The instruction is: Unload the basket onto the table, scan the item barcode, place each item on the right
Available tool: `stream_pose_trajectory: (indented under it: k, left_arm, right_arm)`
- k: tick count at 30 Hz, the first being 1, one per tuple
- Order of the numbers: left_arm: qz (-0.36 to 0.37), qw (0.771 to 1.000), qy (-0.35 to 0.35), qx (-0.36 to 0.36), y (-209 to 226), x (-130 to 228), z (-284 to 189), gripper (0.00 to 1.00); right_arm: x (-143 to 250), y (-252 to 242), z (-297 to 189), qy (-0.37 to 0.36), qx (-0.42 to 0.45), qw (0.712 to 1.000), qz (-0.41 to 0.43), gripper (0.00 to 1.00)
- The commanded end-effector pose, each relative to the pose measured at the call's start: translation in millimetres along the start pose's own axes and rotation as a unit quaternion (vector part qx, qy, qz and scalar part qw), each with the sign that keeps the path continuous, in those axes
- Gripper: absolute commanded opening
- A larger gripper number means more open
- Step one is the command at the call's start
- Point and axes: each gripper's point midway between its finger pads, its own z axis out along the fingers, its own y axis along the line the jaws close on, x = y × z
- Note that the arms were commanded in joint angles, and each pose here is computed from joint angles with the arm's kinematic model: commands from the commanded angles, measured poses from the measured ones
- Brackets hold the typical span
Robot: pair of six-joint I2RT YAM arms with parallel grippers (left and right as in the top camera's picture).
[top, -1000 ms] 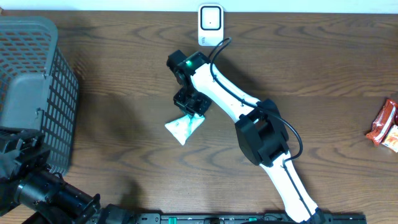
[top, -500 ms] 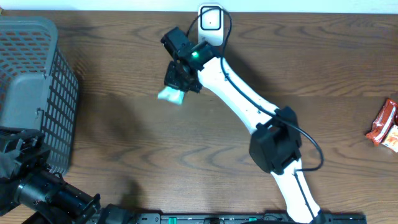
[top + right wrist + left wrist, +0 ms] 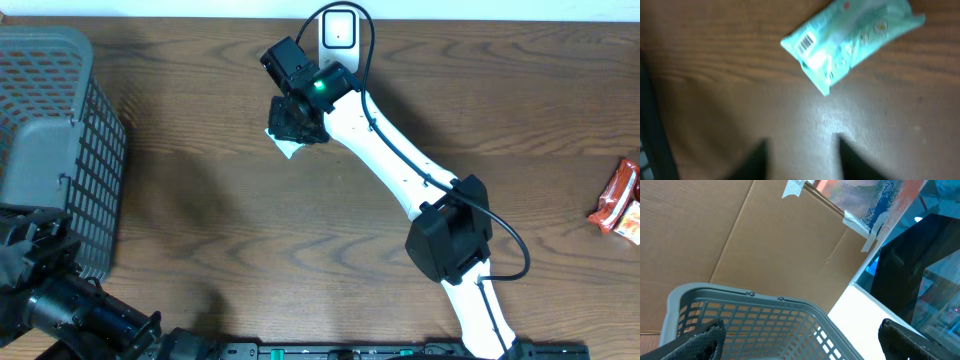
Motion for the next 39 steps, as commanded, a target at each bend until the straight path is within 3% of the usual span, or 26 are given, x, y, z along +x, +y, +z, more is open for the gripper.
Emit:
stream_pose_trajectory:
  k: [1,10,15,20,25,31,39]
  left_arm:
    - [-0.006,1.000,-0.003,-0.007,4,-5,0,0.98]
    - [-0.006,1.000,-0.003,-0.007,4,-5,0,0.98]
    - [-0.006,1.000,-0.003,-0.007,4,-5,0,0.98]
    - [-0.006,1.000,-0.003,-0.007,4,-5,0,0.98]
    - [-0.006,1.000,-0.003,-0.007,4,-5,0,0.98]
    - [-0.006,1.000,-0.003,-0.007,4,-5,0,0.98]
    - [-0.006,1.000,-0.003,-0.007,4,-5,0,0.98]
  right_arm:
    - [-25,-1,-7,-0.042,-0.010,0.999,0.008,0.70]
    - [-66,-3,39,-0.085,-0.040,0.994,0.051,0.66]
    - [-71,-3,70,-0.089,-0.049,0.992,0.080,0.75]
    - [-88,9,89,-0.122,-0.082,0.986,0.081,0.74]
    - [-113,13,90,-0.181,-0.092,0.975,0.094,0.64]
    - [-106,7,111,-0.167,-0.088,0.975,0.118,0.44]
    - [-88,-15,132,-0.137,-0.041,0.982,0.121,0.42]
